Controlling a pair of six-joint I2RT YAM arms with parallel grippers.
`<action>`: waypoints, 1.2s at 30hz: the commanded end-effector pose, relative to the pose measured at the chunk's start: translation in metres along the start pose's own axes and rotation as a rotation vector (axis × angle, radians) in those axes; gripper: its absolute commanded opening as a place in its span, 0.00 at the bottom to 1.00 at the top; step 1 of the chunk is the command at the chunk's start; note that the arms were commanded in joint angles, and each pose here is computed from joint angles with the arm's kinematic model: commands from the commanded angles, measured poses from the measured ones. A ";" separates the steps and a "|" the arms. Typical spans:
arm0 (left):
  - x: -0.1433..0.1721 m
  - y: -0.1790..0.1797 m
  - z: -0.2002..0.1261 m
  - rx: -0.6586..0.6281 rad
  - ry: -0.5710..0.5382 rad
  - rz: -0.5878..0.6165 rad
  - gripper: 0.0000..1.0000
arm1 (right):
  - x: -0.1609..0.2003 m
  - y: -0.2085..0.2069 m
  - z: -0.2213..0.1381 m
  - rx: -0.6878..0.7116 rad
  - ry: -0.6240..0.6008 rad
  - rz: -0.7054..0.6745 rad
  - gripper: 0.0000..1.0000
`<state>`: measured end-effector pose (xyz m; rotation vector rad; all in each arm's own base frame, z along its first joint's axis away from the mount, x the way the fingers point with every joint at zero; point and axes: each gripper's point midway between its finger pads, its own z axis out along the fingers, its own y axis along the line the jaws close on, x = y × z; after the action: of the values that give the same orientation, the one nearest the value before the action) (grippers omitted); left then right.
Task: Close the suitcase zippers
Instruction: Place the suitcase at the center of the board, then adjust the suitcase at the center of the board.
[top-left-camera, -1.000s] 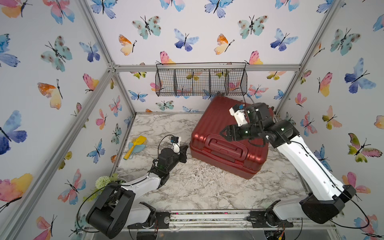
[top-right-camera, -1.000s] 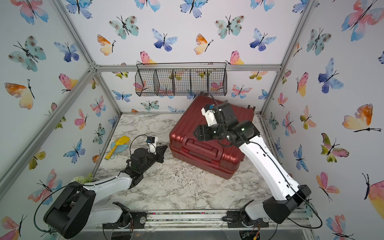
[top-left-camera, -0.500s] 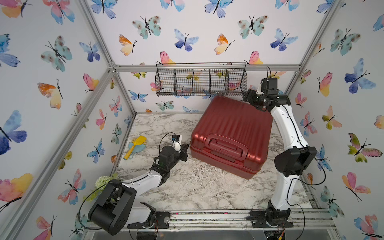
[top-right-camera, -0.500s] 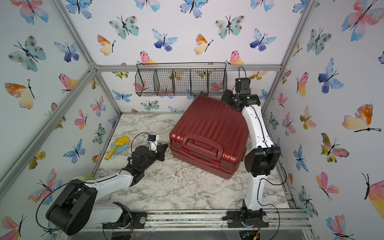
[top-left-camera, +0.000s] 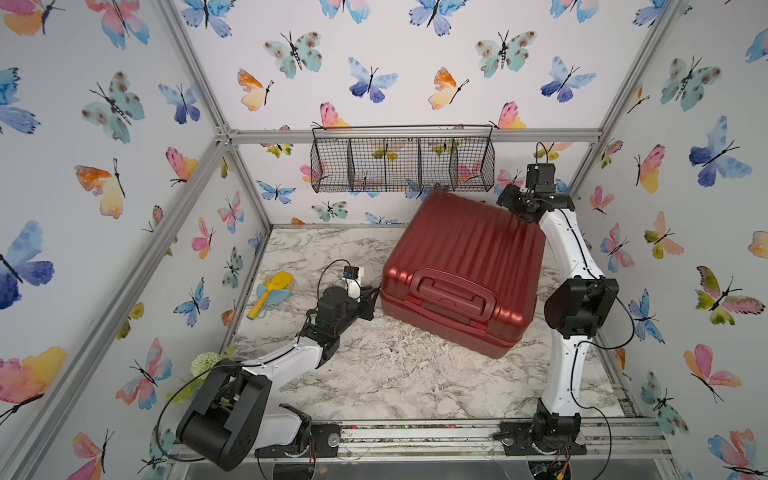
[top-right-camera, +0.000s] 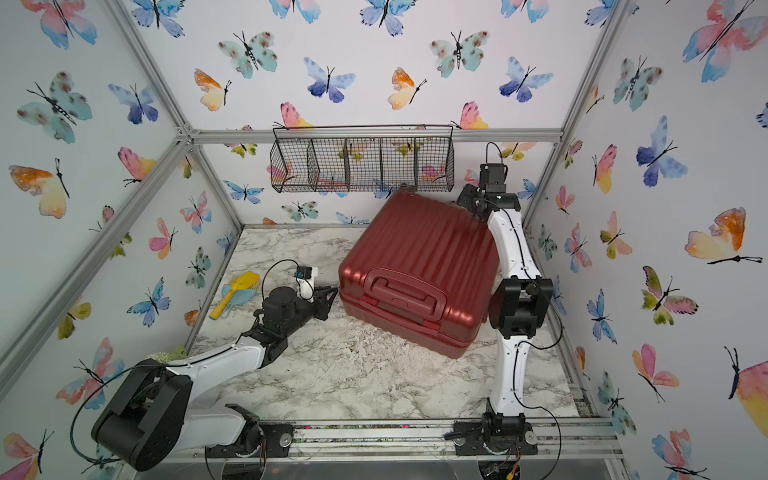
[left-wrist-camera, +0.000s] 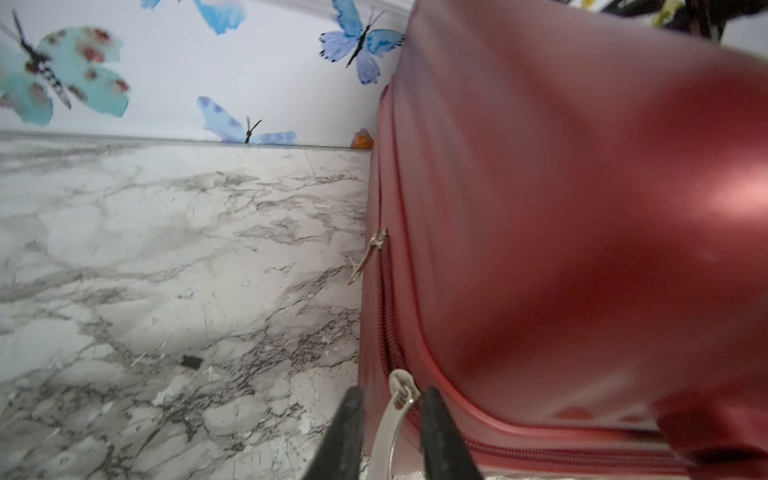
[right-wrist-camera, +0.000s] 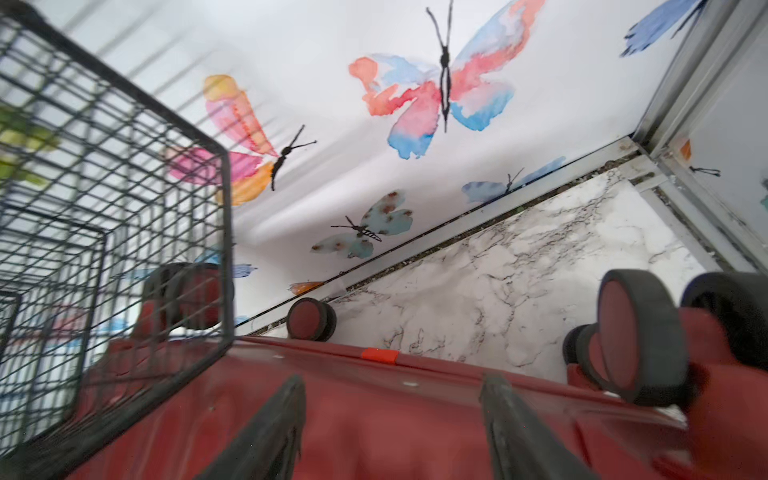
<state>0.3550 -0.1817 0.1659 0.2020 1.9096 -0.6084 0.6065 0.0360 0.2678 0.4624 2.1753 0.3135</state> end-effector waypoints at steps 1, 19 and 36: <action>-0.027 0.019 -0.010 -0.023 -0.003 -0.121 0.51 | -0.002 0.003 -0.013 -0.047 -0.001 0.003 0.70; -0.122 -0.090 0.085 0.676 0.024 -0.328 0.84 | 0.061 -0.101 -0.101 -0.016 0.088 0.199 0.98; -0.022 -0.172 -0.033 0.851 0.140 -0.361 0.79 | 0.199 -0.016 -0.074 -0.345 0.501 0.109 0.86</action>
<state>0.3368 -0.2743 0.2604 0.2229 1.6449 -1.4993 0.4854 0.0095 0.2282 0.4520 2.1914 0.6550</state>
